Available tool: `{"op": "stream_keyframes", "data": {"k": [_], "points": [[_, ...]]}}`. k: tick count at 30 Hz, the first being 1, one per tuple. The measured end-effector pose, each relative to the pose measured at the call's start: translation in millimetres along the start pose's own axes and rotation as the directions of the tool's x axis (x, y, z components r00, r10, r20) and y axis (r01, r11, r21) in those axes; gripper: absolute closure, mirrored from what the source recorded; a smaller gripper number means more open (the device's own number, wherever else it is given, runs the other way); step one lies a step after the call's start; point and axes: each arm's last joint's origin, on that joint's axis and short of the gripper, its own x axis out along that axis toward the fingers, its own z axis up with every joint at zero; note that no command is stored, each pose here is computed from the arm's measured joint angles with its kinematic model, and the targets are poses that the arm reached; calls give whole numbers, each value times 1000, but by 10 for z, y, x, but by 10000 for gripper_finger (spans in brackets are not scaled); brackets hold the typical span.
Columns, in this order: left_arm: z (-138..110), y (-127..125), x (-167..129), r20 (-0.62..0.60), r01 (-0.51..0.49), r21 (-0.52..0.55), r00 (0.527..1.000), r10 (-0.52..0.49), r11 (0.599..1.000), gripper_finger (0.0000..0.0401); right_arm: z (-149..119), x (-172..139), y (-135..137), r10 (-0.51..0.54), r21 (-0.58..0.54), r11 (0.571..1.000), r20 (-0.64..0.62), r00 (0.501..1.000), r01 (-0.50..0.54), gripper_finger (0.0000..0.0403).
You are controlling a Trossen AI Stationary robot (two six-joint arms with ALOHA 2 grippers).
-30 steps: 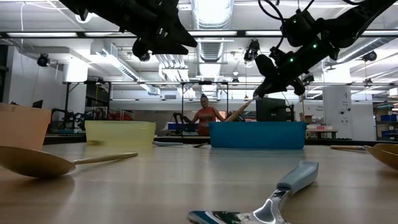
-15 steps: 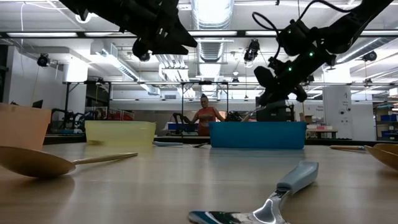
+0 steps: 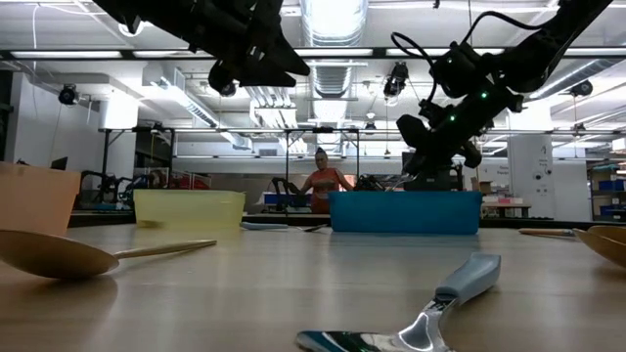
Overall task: Sort silverware by color (type)
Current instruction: Put the orange spoon into the blue bin, then put the gold spoon into the yellow bin
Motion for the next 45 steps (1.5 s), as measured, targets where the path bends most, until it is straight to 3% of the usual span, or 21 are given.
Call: {"op": "stream_keyframes", "data": {"k": [27,45], "points": [[2,7,4,0,-3,0,1000,3,1000,218,-7,-4,-3,-3,-19,1000,-9,1000,2,331],[0,8,4,-1,-3,12,1000,3,1000,218,25,-43,4,20,-34,999,4,1000,-20,332]]}}
